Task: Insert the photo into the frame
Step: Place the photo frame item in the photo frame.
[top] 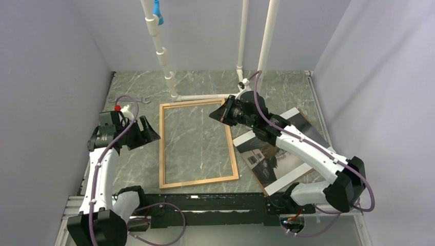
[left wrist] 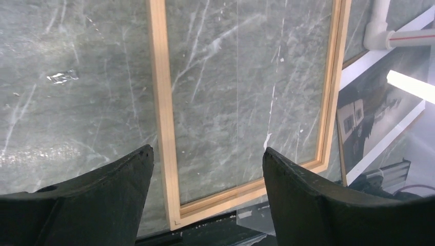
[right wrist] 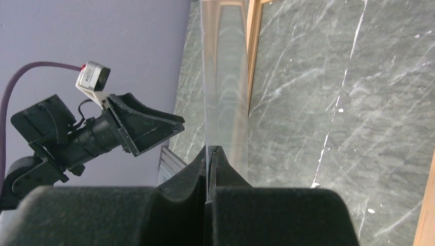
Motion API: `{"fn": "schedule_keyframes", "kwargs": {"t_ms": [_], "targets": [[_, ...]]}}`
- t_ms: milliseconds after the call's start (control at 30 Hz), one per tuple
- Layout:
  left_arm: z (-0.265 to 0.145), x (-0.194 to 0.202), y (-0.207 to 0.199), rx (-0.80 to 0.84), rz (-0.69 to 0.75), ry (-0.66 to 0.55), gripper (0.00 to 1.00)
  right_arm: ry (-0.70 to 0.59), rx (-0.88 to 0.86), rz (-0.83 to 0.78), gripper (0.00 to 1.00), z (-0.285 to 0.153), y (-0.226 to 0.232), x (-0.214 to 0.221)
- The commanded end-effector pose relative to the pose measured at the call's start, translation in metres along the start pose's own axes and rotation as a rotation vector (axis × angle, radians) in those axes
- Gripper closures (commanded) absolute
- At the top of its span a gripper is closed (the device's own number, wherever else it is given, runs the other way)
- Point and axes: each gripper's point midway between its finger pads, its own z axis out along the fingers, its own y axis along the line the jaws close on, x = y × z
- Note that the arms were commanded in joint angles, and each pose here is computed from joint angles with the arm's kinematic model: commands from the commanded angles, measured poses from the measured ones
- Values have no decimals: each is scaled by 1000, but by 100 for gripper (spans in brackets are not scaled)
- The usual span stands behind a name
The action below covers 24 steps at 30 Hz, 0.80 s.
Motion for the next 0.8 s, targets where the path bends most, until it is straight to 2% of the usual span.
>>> {"fn": "schedule_keyframes", "kwargs": {"t_ms": [0,100,300,433,767], "targets": [[1,-15,5,29,33,-64,22,-96,-101,-3,100,3,39,-30],[5,-19,22,-39,3,-99,26,-95,-92,-5,100,11,39,-32],[-2,-37,40,-121,-3,-216,28,-103,-92,23,100,22,40,-35],[-7,-38,49,-157,-25,-223,28,-101,-104,47,100,30,43,-35],[-4,-35,46,-129,-21,-213,30,-73,-112,95,100,45,39,-29]]}}
